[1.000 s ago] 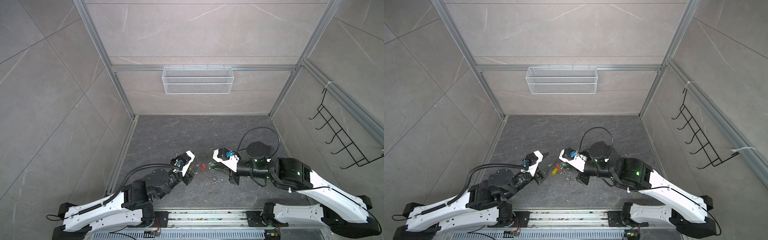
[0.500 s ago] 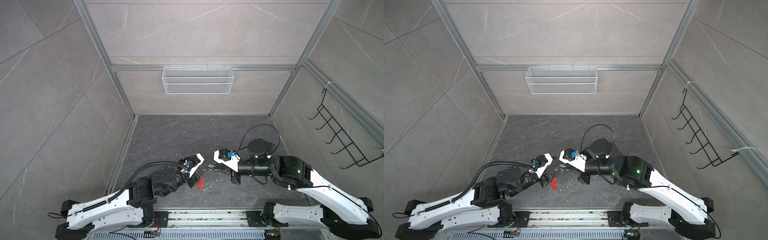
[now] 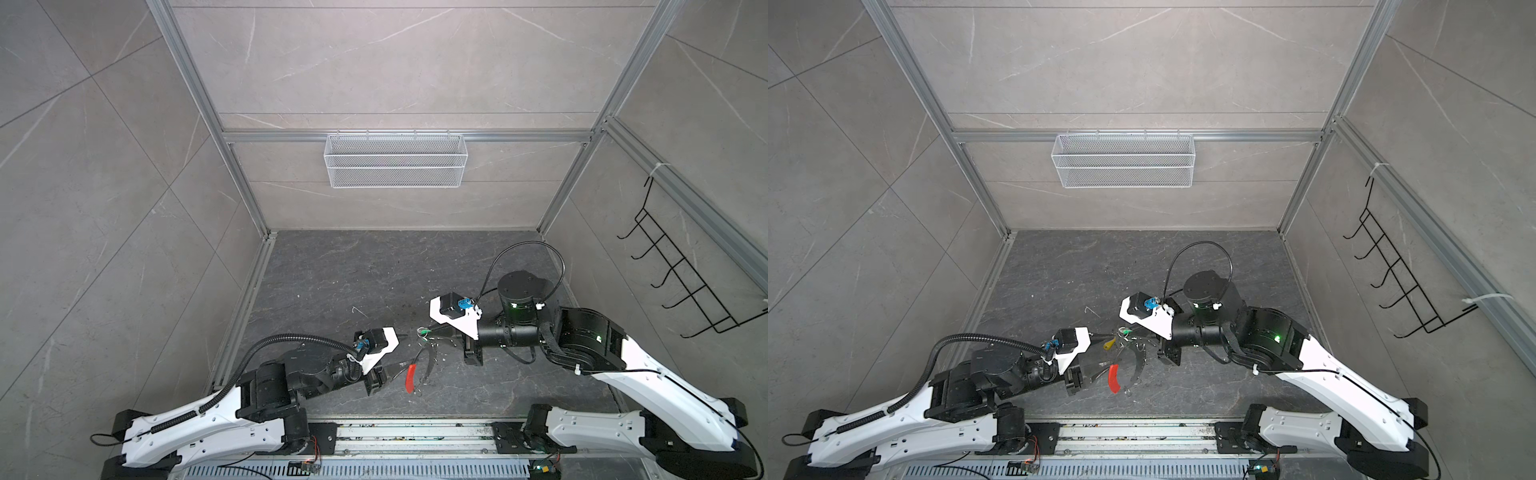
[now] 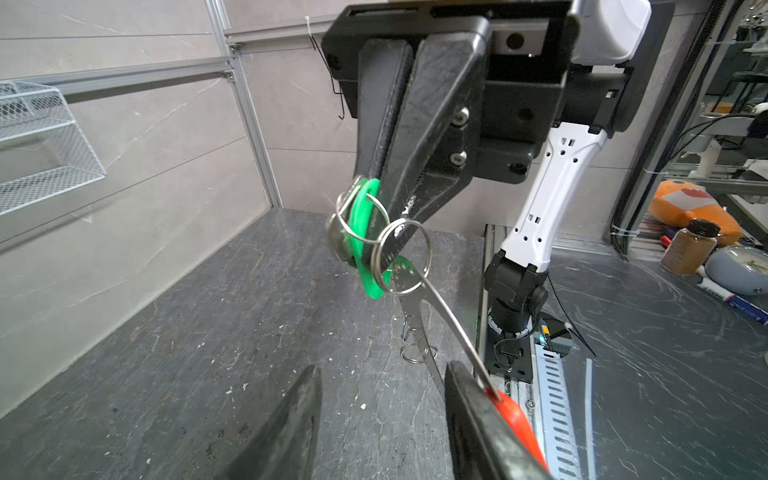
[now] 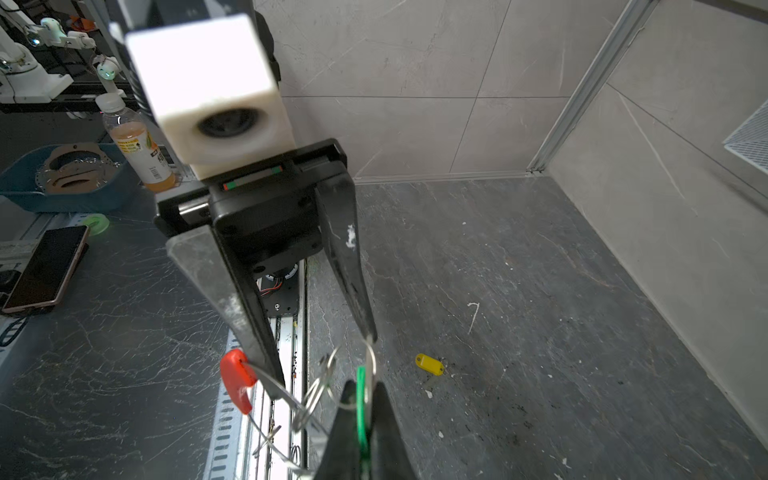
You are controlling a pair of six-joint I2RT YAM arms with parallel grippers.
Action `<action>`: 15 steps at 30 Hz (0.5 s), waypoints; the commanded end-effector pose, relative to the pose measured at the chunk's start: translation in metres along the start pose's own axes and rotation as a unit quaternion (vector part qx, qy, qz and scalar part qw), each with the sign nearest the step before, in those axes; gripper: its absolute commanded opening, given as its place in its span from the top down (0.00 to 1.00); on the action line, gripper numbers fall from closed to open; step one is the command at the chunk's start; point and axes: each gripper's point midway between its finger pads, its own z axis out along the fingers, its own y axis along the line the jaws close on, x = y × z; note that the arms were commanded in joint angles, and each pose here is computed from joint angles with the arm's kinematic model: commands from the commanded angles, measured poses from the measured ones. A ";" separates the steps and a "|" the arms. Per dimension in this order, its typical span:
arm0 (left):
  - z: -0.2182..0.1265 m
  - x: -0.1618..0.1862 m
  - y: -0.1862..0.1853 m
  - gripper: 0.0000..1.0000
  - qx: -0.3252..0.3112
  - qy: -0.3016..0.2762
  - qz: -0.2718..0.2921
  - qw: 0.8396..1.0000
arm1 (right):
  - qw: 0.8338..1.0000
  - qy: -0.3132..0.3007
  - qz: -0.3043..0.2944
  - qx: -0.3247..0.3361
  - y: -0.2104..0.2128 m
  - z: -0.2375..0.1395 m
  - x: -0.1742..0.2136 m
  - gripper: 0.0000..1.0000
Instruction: Remove the keys from the keyring
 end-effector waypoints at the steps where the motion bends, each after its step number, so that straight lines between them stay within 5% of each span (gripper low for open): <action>1: -0.005 -0.023 -0.006 0.51 0.021 -0.051 -0.002 0.998 | 1.000 -0.017 -0.006 -0.017 0.004 0.001 -0.006 1.00; 15: -0.018 -0.039 -0.023 0.67 0.076 -0.095 -0.008 0.993 | 0.998 -0.027 0.003 -0.056 0.015 0.009 -0.003 1.00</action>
